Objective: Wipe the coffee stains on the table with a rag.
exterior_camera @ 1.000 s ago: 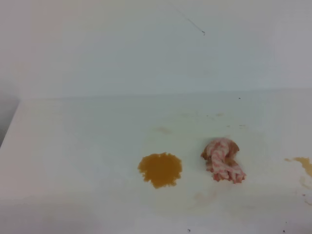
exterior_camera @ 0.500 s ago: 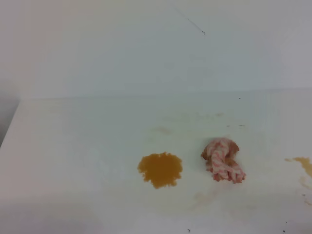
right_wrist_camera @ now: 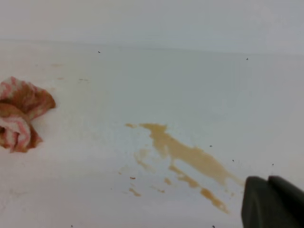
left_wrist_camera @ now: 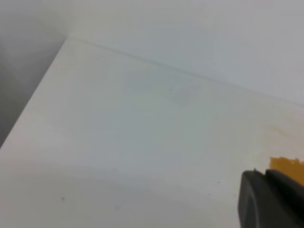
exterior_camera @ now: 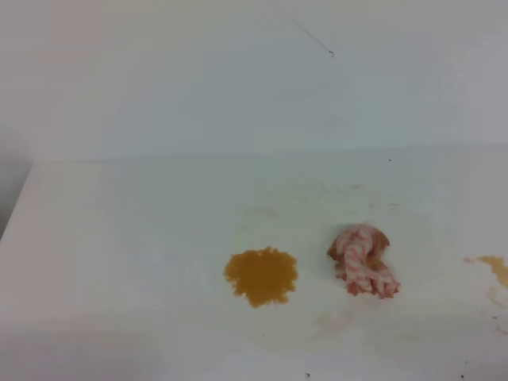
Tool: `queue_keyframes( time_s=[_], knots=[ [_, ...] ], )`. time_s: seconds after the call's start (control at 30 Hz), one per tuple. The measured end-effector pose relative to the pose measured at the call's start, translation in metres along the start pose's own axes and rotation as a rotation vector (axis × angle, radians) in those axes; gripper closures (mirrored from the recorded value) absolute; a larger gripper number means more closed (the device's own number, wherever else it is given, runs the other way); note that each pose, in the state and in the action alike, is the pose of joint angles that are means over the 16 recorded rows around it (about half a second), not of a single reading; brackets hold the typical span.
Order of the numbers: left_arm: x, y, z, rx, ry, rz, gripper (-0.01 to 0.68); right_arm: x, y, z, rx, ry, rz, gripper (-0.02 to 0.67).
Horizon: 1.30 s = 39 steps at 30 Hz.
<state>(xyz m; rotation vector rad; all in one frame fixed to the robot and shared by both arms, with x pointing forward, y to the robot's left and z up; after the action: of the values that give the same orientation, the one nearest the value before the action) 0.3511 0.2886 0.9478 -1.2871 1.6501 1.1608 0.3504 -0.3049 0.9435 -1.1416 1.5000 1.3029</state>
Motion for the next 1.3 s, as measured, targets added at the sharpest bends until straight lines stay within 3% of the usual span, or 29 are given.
queue_keyframes(
  time_s=[0.7, 0.97, 1.3],
  knots=[
    [0.0, 0.0, 0.0, 0.0, 0.0, 0.0, 0.676, -0.009, 0.0, -0.001, 0.006, -0.001, -0.059, 0.651],
    [0.0, 0.0, 0.0, 0.0, 0.0, 0.0, 0.676, -0.04, 0.005, -0.004, 0.022, -0.025, -0.266, 0.651],
    [0.0, 0.0, 0.0, 0.0, 0.0, 0.0, 0.677, -0.091, 0.031, -0.011, 0.06, -0.048, -0.653, 0.651]
  ],
)
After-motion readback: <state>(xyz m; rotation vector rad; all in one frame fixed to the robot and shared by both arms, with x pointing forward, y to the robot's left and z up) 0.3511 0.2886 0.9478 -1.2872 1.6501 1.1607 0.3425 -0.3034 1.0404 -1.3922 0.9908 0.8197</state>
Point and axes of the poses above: a point on each arm's last joint axis where the gripper is mounted, y pointing back along that axis away from the gripper, z along the wrist's bending axis when the last joint is at zero, x = y × z, the point moved 6 cm from there along -y, pointing out along that axis toward the gripper, and after that the axes turned 2 degrees about y, right-handed, at the moved point
